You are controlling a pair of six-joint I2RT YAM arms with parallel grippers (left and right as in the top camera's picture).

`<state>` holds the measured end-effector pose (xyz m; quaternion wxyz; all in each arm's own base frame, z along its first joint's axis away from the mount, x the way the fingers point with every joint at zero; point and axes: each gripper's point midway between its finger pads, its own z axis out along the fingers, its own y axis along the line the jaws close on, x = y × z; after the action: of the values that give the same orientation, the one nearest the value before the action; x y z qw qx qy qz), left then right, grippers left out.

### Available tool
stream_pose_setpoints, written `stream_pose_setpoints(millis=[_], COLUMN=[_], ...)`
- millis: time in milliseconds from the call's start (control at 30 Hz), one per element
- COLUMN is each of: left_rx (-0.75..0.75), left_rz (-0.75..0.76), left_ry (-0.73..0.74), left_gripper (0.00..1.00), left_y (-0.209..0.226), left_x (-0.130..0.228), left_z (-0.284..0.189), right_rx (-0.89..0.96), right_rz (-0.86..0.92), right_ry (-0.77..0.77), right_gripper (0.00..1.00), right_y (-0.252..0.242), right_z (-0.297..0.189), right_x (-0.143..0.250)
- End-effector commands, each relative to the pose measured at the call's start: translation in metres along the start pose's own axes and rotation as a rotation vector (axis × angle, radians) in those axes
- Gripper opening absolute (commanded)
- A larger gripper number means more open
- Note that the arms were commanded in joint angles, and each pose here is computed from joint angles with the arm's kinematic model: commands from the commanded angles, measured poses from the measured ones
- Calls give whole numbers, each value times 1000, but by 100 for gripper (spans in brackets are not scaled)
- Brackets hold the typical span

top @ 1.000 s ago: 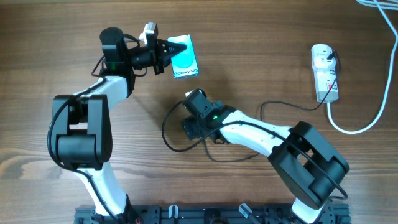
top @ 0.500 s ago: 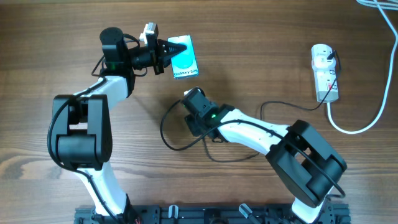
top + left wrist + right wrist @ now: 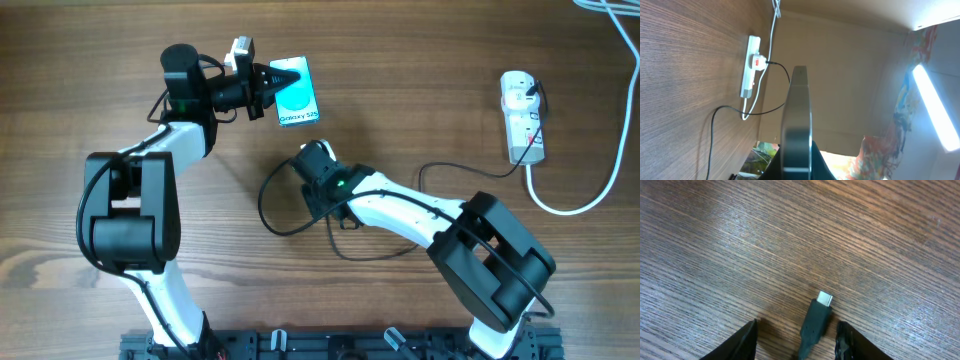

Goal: Plug charger to phone and switch on socket
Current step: 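Close the right gripper on the USB-C plug near its tip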

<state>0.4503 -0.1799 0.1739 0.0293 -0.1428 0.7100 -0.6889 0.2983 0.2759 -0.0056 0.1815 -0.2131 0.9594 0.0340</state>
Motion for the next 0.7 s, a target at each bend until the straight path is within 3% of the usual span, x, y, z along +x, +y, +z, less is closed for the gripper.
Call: stream_pose_setpoints(millis=[0, 167, 367, 533, 667], left_rx=[6, 6, 6, 6, 6], left_rz=[40, 40, 40, 40, 40], left_ry=[25, 25, 25, 25, 25], left_gripper=[4, 4, 4, 4, 4], left_y=[-4, -4, -4, -4, -4], left_x=[0, 0, 0, 0, 0], left_z=[0, 0, 0, 0, 0], right_rx=[41, 41, 39, 41, 43], right_rz=[-1, 20, 21, 21, 21], right_ry=[185, 209, 212, 216, 223], right_gripper=[46, 45, 26, 23, 14], right_y=[-11, -11, -11, -11, -12], right_z=[28, 27, 26, 26, 26], right_x=[59, 64, 65, 66, 68])
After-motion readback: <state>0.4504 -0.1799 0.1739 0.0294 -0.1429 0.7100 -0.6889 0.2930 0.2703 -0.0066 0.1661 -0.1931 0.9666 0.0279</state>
